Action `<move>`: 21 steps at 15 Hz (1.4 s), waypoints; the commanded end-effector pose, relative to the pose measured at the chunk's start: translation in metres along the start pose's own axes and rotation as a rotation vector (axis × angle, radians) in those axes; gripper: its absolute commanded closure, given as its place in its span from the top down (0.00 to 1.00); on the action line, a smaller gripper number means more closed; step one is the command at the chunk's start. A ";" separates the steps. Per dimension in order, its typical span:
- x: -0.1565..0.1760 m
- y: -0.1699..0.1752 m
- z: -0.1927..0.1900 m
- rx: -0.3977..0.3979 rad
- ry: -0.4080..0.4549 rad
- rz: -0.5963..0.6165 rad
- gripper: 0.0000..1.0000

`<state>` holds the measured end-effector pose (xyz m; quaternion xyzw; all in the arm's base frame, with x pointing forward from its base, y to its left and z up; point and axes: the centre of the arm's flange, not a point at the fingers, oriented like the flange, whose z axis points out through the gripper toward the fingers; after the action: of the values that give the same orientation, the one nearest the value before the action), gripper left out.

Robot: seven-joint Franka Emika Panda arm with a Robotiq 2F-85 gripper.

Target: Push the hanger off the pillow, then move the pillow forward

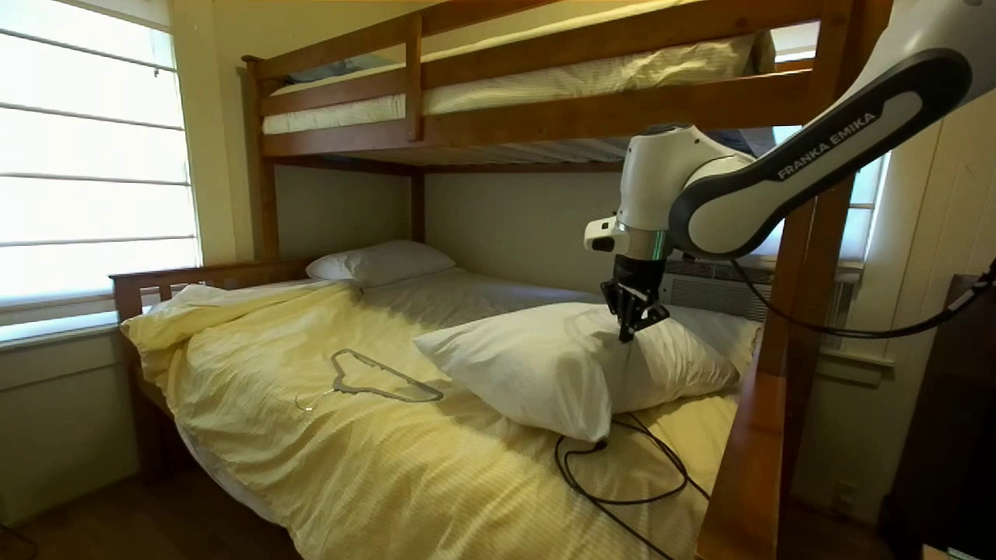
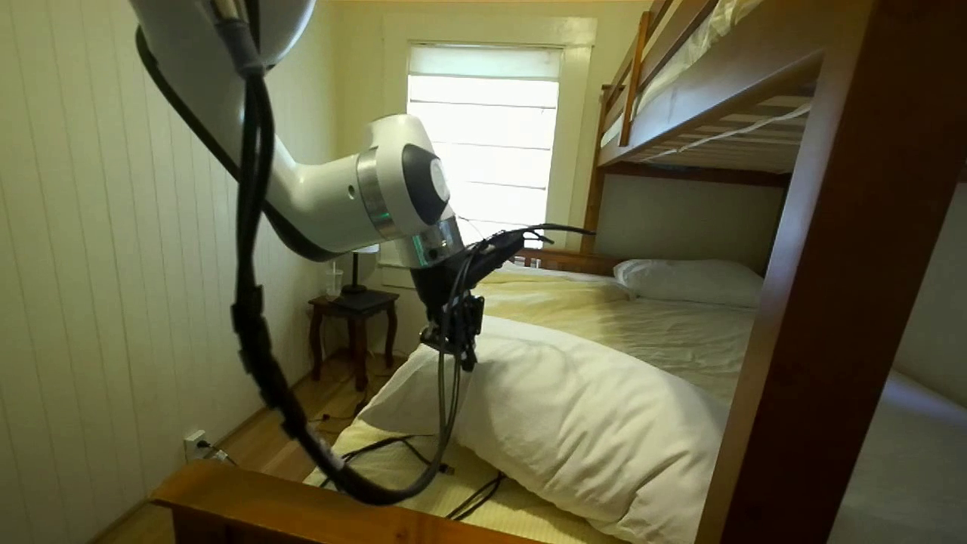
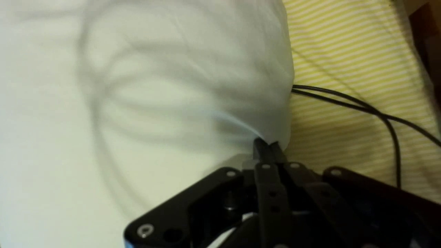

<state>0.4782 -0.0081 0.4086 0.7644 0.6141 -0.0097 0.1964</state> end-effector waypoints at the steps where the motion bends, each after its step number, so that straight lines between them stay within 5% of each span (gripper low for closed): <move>1: -0.006 -0.041 -0.011 0.031 0.015 -0.110 0.00; 7: 0.006 -0.079 -0.004 0.088 0.027 -0.214 0.00; 17: 0.008 -0.055 0.009 0.053 0.019 -0.153 0.00; 21: 0.024 -0.073 -0.020 0.202 -0.110 -0.270 0.00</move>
<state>0.4315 0.0149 0.3818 0.7103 0.6813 -0.0714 0.1618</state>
